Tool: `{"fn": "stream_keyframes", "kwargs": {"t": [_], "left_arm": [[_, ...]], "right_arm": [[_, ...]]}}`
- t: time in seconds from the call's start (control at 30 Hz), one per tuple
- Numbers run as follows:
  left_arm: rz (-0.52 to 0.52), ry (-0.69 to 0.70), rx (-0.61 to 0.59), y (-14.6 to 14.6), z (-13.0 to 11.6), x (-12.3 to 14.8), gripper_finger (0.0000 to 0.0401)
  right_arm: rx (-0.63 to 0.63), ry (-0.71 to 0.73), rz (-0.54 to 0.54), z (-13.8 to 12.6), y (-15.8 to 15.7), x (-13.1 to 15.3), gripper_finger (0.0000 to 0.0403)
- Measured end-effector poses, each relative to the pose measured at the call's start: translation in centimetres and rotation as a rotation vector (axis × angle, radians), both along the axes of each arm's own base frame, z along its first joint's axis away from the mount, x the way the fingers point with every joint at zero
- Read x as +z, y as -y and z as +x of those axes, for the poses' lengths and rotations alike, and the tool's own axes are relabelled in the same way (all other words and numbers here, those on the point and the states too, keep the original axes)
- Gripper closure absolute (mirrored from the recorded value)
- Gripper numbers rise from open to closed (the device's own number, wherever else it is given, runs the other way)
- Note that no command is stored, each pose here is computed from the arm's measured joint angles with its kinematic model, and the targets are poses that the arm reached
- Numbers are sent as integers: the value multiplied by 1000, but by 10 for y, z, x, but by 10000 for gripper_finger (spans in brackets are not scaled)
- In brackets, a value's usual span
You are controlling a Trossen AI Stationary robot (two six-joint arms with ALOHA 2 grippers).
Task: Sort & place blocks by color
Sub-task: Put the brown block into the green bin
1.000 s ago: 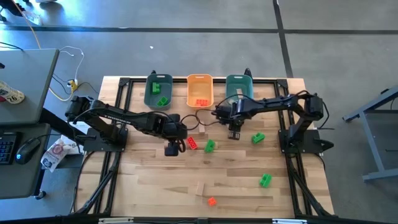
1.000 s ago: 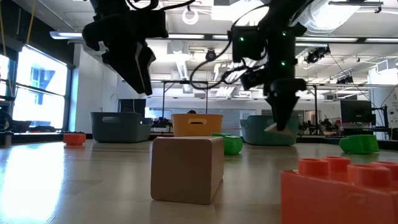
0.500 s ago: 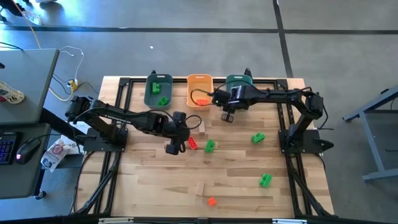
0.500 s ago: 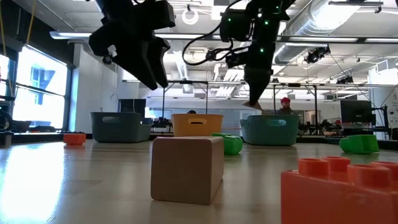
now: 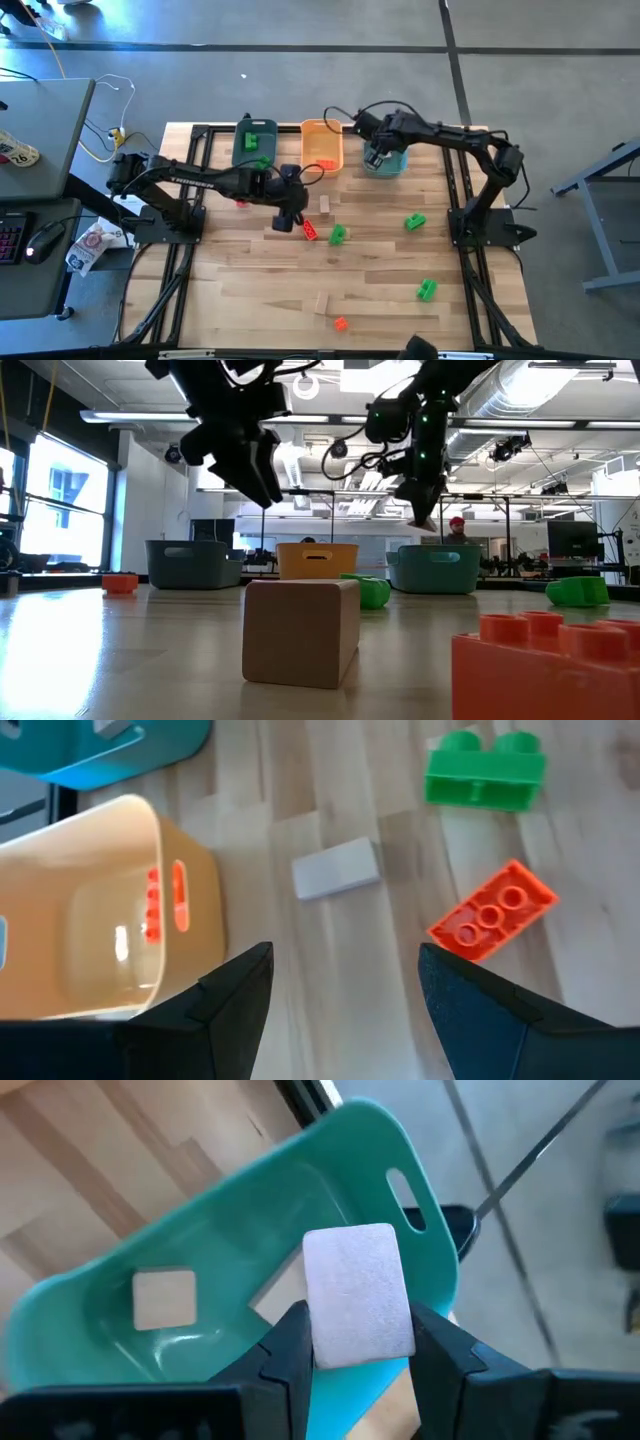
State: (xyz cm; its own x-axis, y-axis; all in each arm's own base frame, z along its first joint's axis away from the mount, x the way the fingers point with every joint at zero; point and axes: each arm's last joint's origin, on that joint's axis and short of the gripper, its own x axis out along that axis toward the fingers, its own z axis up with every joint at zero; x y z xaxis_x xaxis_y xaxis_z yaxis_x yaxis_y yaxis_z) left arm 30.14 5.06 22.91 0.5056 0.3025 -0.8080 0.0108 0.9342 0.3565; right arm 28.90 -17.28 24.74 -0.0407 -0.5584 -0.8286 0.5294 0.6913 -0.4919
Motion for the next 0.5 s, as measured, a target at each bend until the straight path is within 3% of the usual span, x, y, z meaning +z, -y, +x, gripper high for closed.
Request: {"fn": "stream_keyframes", "kwargs": {"t": [0.17,0.33,0.5], "left_arm": [[-27,21,26,-5,0,1,165],[-47,16,-34,-4,0,0,165],[-10,-3,-99,-4,1,0,165]], "right_arm": [[-42,72,120,-11,21,-4,301],[-35,101,256,-17,41,-20,301],[-40,99,269,-18,52,-29,301]]}}
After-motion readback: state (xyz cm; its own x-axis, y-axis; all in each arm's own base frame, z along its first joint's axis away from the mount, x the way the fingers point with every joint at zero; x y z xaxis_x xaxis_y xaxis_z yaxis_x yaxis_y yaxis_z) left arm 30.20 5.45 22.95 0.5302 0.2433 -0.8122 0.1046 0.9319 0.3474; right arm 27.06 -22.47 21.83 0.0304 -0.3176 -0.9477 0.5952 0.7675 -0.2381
